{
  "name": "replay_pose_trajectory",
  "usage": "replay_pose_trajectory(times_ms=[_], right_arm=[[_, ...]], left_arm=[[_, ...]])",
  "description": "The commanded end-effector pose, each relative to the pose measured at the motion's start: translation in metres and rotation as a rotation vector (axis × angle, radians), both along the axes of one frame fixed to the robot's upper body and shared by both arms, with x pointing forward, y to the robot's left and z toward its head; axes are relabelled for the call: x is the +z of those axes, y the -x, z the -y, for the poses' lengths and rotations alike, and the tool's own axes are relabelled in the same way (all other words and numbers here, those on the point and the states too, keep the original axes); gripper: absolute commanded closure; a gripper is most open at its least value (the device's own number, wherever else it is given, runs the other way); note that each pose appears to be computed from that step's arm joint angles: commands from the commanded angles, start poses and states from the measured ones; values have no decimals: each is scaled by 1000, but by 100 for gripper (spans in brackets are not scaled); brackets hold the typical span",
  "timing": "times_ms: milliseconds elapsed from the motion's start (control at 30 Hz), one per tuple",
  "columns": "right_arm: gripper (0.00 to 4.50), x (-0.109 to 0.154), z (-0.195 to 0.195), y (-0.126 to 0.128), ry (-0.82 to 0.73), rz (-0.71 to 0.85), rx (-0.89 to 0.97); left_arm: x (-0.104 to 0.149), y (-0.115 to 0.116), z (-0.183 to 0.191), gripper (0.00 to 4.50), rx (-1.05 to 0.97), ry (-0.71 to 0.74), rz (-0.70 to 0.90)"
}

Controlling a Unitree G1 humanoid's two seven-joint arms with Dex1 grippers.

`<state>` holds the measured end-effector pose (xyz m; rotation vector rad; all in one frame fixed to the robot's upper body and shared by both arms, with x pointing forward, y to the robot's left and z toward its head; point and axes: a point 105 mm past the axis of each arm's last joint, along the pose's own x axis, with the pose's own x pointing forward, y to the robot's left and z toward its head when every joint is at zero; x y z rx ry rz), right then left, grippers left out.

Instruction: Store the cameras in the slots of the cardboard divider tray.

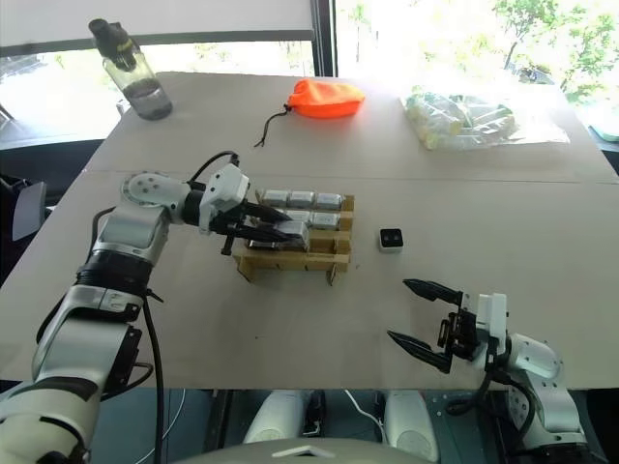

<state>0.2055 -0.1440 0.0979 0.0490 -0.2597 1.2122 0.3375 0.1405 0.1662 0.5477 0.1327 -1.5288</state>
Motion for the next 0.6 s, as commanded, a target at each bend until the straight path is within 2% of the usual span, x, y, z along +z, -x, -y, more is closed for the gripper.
replay_pose_trajectory(times_ms=[33, 600], right_arm=[[31, 5, 4, 1, 1, 29, -10], [31, 10, 5, 0, -19, 39, -21]], left_arm=[[0, 0, -6, 375, -1, -31, -1], [-7, 2, -7, 375, -12, -39, -38]])
